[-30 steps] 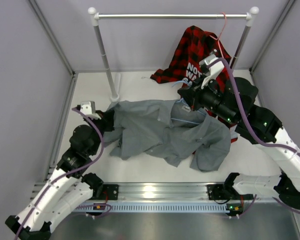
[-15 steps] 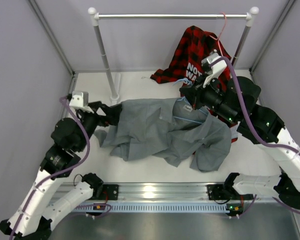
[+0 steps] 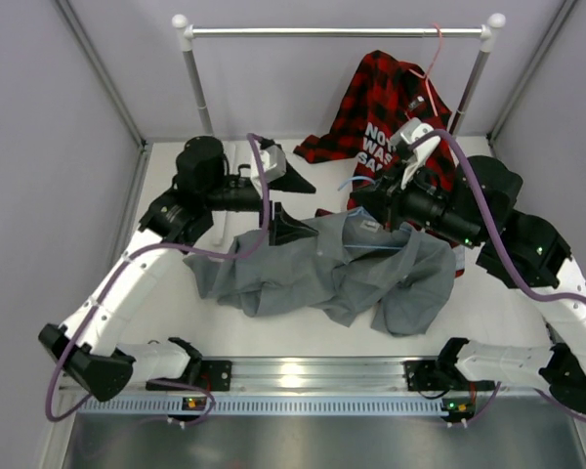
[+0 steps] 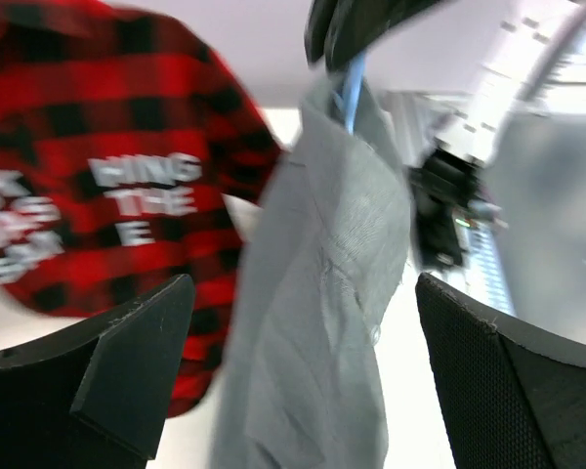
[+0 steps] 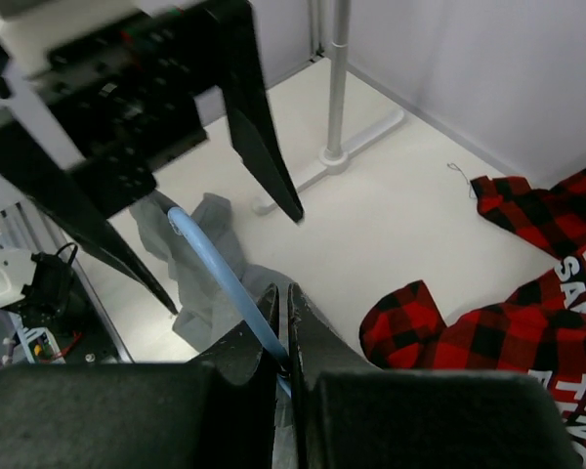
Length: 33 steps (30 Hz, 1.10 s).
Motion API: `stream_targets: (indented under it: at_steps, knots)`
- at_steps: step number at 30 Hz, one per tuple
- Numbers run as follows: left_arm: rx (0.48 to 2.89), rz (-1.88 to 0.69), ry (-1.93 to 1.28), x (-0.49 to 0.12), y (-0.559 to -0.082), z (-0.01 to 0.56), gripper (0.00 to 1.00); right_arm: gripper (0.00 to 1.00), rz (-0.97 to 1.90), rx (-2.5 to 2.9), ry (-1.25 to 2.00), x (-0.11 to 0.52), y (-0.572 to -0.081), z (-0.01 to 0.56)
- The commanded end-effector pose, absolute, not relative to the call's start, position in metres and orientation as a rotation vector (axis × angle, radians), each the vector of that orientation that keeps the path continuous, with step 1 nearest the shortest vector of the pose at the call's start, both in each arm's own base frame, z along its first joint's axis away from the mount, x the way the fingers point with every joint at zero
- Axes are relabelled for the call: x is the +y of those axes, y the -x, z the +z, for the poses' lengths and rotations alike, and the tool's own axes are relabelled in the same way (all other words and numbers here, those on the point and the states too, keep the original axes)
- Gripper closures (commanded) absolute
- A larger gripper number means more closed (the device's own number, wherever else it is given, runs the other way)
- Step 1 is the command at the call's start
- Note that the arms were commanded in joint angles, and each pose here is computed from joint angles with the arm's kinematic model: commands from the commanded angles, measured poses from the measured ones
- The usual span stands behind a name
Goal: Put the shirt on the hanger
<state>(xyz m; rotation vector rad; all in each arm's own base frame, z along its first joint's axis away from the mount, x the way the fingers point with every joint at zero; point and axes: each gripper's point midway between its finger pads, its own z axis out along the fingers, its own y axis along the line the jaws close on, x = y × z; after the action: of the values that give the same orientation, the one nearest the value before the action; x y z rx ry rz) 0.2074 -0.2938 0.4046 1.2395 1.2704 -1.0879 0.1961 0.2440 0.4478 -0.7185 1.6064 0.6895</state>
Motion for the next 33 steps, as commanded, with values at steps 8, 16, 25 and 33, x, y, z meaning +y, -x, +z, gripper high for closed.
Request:
stream_targets:
  at_steps: [8, 16, 25, 33]
  knots:
    - [1.089, -1.415, -1.485, -0.313, -0.168, 0.399, 0.19, 1.00, 0.770, 1.535, 0.810, 0.253, -0.181, 0.461]
    - [1.153, -1.331, -1.457, -0.324, -0.183, 0.382, 1.00, 1.00, 0.812, 1.533, 0.732, 0.255, -0.184, 0.475]
    - [1.040, -1.275, -1.508, -0.313, -0.172, 0.390, 1.00, 0.27, 0.799, 1.557, 0.813, 0.246, -0.170, 0.451]
    - [1.006, -1.354, -1.546, -0.302, -0.158, 0.391, 1.00, 0.17, 0.622, 1.655, 0.793, 0.136, -0.112, 0.397]
